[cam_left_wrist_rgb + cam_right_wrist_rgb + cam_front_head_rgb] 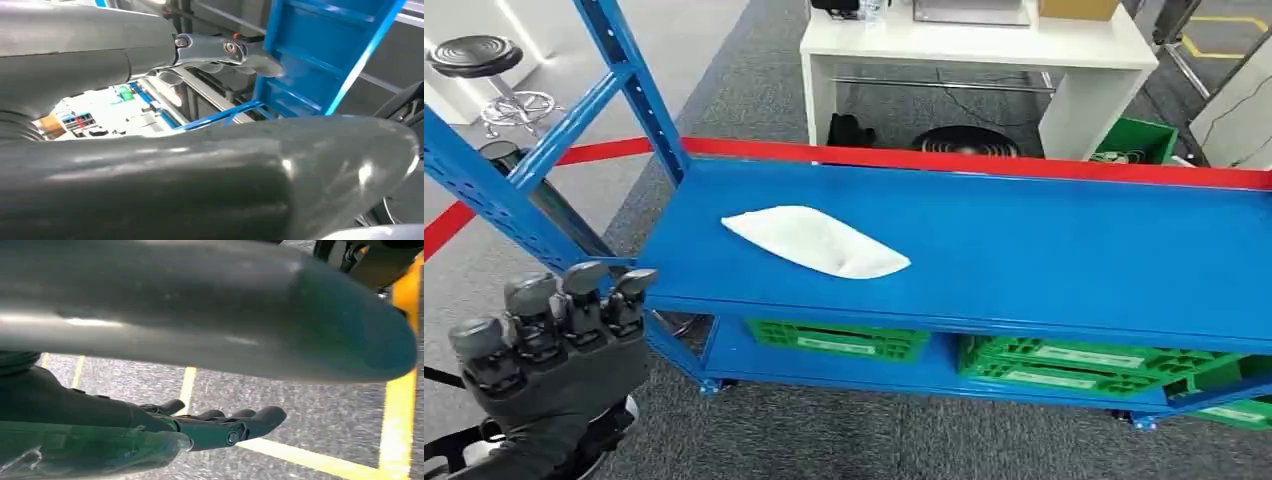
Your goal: Take the parts from the cabinet and place them on the table.
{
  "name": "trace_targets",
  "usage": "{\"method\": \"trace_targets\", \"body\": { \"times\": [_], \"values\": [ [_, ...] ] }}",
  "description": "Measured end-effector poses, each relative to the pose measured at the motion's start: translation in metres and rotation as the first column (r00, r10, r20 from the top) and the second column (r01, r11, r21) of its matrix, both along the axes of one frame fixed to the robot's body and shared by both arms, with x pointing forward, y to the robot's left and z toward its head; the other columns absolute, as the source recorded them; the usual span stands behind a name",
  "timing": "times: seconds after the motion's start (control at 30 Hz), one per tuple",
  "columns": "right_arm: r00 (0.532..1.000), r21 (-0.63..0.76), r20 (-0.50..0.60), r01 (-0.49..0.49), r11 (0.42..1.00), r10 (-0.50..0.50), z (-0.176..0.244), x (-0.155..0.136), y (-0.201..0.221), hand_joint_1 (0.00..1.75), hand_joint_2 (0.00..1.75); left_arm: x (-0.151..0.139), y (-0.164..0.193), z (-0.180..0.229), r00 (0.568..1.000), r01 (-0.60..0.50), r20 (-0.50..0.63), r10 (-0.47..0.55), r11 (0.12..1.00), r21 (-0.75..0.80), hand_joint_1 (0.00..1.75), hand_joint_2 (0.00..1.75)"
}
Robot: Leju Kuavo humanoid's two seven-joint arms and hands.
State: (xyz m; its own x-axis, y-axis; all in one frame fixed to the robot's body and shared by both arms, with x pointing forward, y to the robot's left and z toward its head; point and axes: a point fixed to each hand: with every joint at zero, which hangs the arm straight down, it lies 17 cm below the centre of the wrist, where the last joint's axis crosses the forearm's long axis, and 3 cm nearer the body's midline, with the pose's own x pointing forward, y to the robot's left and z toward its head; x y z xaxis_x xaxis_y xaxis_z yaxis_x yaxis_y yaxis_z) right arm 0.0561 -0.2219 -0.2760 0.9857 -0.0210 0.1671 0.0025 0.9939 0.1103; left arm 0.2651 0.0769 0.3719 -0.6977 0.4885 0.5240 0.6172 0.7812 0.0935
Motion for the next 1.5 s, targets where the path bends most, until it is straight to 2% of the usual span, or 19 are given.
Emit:
{"method": "trace_targets", "body": {
  "times": [0.23,0.37,0.4,0.53,0.73,1.0,1.3,1.5],
  "values": [
    [1.000,0.003,0.008,0.007,1.000,-0.007,0.000,0.001,0.001,0.00,0.00,-0.005,0.006,-0.012,1.000,-0.002,-0.007,0.002,1.000,0.010,0.00,0.00],
    [1.000,0.000,0.013,0.009,1.000,-0.009,0.001,0.004,0.001,0.00,0.00,-0.002,0.004,-0.018,0.999,-0.040,-0.005,0.040,0.998,0.055,0.00,0.00],
    [1.000,0.000,0.014,0.010,1.000,-0.010,0.001,0.004,0.001,0.00,0.00,0.002,0.004,-0.024,0.997,-0.071,-0.009,0.072,0.994,0.089,0.00,1.75],
    [1.000,0.001,0.012,0.011,1.000,-0.011,0.000,0.002,0.001,0.00,0.00,0.018,0.005,-0.051,0.962,-0.274,0.068,0.266,0.921,0.276,0.00,1.75],
    [1.000,0.005,0.017,0.003,1.000,-0.004,0.001,0.004,0.002,0.00,0.00,0.038,0.015,-0.098,0.909,-0.410,0.150,0.388,0.774,0.482,0.00,1.75],
    [1.000,0.000,0.011,-0.001,1.000,0.001,0.000,0.002,-0.001,0.00,0.00,0.057,0.022,-0.162,0.887,-0.430,0.184,0.423,0.612,0.664,0.00,1.75],
    [1.000,-0.007,0.005,-0.002,1.000,0.002,0.000,0.003,-0.005,0.00,0.00,0.088,0.037,-0.204,0.820,-0.501,0.280,0.499,0.390,0.773,0.00,1.75],
    [1.000,-0.011,-0.004,-0.008,1.000,0.008,-0.001,0.001,-0.006,0.00,0.00,0.109,0.049,-0.236,0.785,-0.501,0.321,0.530,0.240,0.831,0.00,1.75]
  ]
}}
